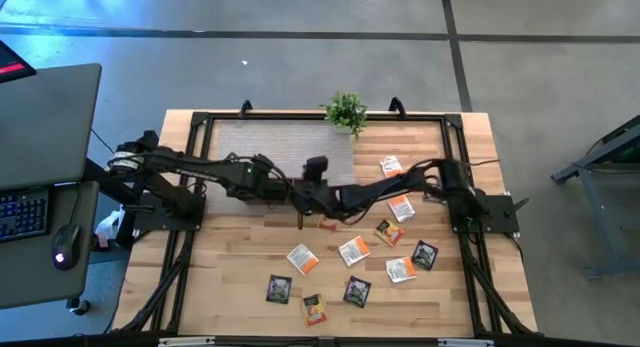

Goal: Pick & Place Tea
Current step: Put the yellow tea bag into the left section of the wooden organizer

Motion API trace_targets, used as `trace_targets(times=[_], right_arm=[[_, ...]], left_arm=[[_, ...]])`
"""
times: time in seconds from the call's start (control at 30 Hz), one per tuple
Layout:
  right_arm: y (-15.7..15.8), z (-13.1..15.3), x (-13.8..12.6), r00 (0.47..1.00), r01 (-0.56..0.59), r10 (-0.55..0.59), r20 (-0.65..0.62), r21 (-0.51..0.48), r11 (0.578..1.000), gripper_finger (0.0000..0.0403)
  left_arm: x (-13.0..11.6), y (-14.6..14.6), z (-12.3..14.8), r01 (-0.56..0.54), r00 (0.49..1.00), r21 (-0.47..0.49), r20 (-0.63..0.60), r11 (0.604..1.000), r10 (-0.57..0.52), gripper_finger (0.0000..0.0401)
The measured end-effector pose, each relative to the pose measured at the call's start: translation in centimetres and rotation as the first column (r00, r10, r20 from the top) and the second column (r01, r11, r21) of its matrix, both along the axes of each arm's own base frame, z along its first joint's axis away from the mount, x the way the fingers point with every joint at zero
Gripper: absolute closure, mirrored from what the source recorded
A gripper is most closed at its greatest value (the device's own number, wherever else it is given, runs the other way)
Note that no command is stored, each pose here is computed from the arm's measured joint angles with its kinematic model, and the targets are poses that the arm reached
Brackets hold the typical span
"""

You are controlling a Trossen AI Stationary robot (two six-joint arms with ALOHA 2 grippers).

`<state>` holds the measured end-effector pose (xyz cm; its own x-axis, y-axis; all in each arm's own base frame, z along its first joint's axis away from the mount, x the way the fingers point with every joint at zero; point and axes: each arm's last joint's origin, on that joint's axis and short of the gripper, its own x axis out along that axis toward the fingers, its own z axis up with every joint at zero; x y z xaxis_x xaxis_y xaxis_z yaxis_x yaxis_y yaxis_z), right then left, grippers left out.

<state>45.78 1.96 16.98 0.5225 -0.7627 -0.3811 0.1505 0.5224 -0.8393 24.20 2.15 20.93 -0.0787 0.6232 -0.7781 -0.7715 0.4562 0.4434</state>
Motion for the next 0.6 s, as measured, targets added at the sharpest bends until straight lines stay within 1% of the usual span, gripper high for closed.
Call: trace_targets(times=[0.13,0.17,0.2,0.3,0.4,0.43,0.5,0.57,0.6], right_arm=[[-1.1,3.8,-2.3,0.998,0.066,-0.068,0.019,0.103,0.993,0.0286],[-1.3,4.9,-3.1,0.996,0.082,-0.085,0.020,0.127,0.989,0.0286],[-1.4,5.7,-3.8,0.995,0.096,-0.101,0.023,0.153,0.984,0.0286],[-1.6,7.1,-6.4,0.990,0.143,-0.144,-0.009,0.211,0.967,0.0286],[-0.6,8.1,-9.3,0.992,0.125,-0.129,-0.007,0.308,0.943,0.0286],[-0.1,8.1,-10.4,0.993,0.114,-0.115,-0.016,0.349,0.930,0.0286],[0.7,7.8,-12.7,0.997,0.082,-0.077,-0.031,0.444,0.892,0.0286],[1.5,7.0,-15.1,0.998,0.057,-0.044,-0.037,0.553,0.831,0.0286],[1.9,6.8,-16.3,0.999,0.039,-0.034,-0.020,0.594,0.803,0.0286]], left_arm=[[-0.4,0.3,1.3,0.022,1.000,0.020,-0.006,1.000,-0.022,0.0401],[-0.4,0.3,1.9,0.022,1.000,0.030,0.003,0.999,-0.022,0.0401],[-0.3,0.3,2.7,0.026,0.999,0.046,0.037,0.999,-0.027,0.0401],[-1.1,0.3,4.9,0.029,0.998,0.091,0.047,0.995,-0.033,0.0401],[-2.1,0.4,7.4,0.019,0.993,0.125,0.116,0.992,-0.034,0.0401],[-2.3,0.4,8.0,0.021,0.988,0.122,0.148,0.992,-0.039,0.0401],[-3.3,0.1,8.8,0.043,0.981,0.091,0.183,0.995,-0.059,0.0401],[-3.5,-0.2,9.3,0.074,0.974,0.088,0.209,0.993,-0.091,0.0401],[-3.7,-0.4,9.7,0.085,0.968,0.090,0.230,0.992,-0.104,0.0401]])
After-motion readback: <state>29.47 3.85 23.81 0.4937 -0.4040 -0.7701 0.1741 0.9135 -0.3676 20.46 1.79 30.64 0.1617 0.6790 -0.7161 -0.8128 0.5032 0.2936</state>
